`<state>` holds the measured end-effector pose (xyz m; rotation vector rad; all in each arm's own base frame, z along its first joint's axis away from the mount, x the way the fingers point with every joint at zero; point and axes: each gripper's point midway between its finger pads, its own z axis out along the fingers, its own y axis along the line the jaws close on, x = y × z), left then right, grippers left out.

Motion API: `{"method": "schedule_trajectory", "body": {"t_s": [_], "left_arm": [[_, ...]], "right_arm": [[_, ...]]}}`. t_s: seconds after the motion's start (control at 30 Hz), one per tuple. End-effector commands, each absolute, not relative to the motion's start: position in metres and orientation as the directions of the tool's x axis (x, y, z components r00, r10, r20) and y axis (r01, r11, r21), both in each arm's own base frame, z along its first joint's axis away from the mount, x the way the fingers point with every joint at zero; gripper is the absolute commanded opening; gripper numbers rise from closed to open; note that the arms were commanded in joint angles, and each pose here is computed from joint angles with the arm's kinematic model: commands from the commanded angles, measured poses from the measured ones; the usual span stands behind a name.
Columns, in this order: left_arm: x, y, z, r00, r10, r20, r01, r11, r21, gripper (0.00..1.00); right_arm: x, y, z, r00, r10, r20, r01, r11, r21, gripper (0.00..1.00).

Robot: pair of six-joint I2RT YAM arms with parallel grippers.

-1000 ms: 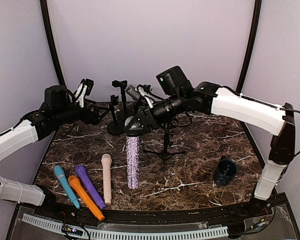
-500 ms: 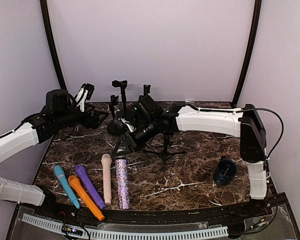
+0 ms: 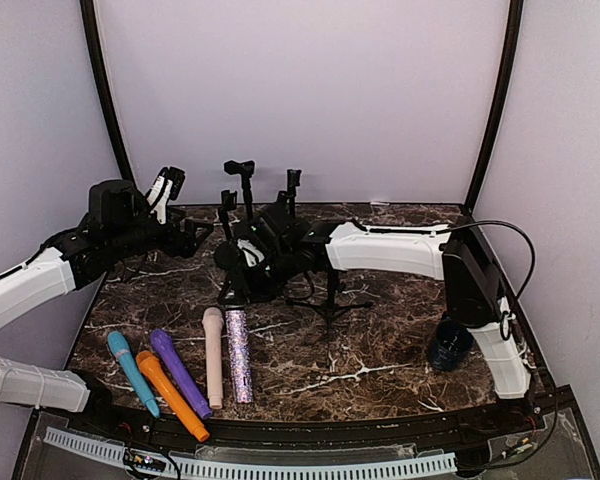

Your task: Remove the microphone from the stand

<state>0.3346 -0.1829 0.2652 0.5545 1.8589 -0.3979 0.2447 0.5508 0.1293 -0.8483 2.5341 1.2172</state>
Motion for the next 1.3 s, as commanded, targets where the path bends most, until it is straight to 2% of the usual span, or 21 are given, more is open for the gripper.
{"method": "schedule_trajectory", "body": {"t_s": [0.0,0.4,0.7,0.93,1.07,1.27], "left_arm": [[0.333,-0.180,0.267,-0.268,0.187,-0.945,0.550,0.835,0.009,0.86],[0.334,-0.180,0.265,-0.275,0.185,-0.943,0.545,0.839,0.005,0.86],[0.334,-0.180,0.266,-0.278,0.179,-0.944,0.543,0.840,-0.001,0.86],[0.333,-0.179,0.267,-0.276,0.177,-0.945,0.539,0.842,0.000,0.86],[0.333,-0.177,0.267,-0.272,0.180,-0.945,0.533,0.846,0.008,0.86],[0.335,-0.171,0.274,-0.257,0.175,-0.950,0.505,0.863,0.023,0.86]], "right_arm": [[0.270,0.559,0.109,-0.812,-0.347,-0.470,-0.578,0.589,0.564,0.37],[0.276,0.573,0.091,-0.834,-0.258,-0.487,-0.527,0.632,0.568,0.49],[0.281,0.574,0.081,-0.841,-0.236,-0.488,-0.510,0.650,0.564,0.65],[0.277,0.578,0.086,-0.834,-0.241,-0.496,-0.524,0.627,0.576,0.67],[0.274,0.581,0.105,-0.806,-0.243,-0.539,-0.566,0.582,0.584,0.71],[0.266,0.580,0.171,-0.698,-0.226,-0.680,-0.693,0.454,0.560,0.80]]}}
